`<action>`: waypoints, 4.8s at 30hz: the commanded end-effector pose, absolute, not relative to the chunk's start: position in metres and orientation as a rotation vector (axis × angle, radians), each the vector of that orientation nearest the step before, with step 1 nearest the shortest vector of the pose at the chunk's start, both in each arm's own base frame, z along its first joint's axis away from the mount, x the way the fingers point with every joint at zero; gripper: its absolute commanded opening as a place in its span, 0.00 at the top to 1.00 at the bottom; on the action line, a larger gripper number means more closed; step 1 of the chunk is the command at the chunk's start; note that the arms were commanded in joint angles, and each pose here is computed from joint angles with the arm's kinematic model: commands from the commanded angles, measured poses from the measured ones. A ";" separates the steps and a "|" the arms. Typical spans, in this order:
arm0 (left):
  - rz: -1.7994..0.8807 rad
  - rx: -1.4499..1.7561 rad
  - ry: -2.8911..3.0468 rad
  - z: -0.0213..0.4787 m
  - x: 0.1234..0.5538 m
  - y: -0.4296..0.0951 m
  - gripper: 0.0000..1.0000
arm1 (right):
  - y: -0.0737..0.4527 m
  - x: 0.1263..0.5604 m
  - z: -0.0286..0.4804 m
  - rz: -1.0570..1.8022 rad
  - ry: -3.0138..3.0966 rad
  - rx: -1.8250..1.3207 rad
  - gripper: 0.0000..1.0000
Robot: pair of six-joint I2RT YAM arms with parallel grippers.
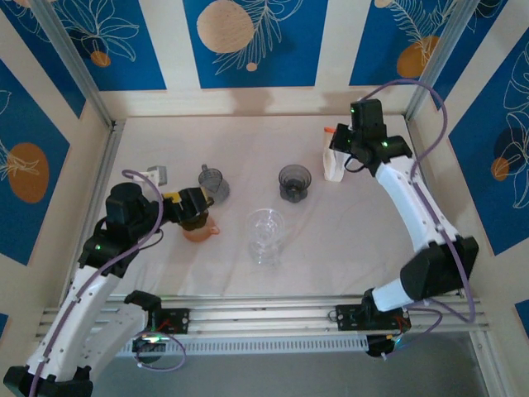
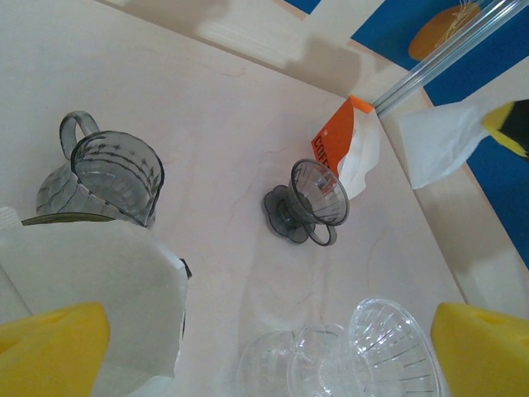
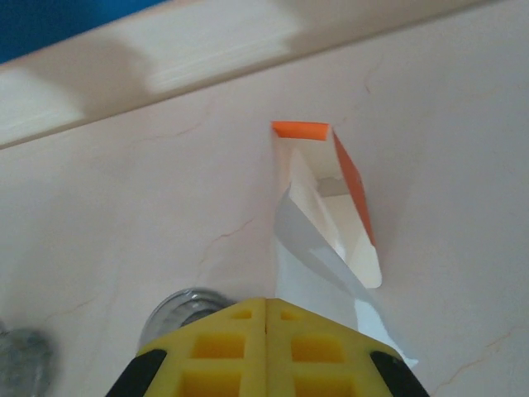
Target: Place the coffee filter in the dripper
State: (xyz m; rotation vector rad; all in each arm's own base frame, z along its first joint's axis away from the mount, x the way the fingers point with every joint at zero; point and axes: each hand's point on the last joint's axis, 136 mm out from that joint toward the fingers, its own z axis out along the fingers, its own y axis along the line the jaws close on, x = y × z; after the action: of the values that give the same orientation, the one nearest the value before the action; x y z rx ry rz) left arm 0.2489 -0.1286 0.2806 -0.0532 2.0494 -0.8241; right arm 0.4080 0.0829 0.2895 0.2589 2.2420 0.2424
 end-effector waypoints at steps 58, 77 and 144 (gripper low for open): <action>-0.925 -0.018 1.999 0.283 0.241 -0.137 0.00 | 0.323 0.205 0.260 0.729 2.793 -0.845 0.91; -0.967 -0.005 2.047 0.278 0.246 -0.146 0.00 | 0.276 0.220 0.273 0.461 2.637 -0.819 0.46; -1.118 0.420 2.297 0.238 0.208 -0.259 0.44 | 0.264 0.210 0.232 0.237 2.566 -0.650 0.74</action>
State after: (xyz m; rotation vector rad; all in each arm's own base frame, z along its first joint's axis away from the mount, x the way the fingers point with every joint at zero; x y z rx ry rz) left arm 0.2141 -0.2546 0.2376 0.3797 2.2784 -1.1064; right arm 0.2118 0.2591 0.2406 -0.6405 2.5439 0.2109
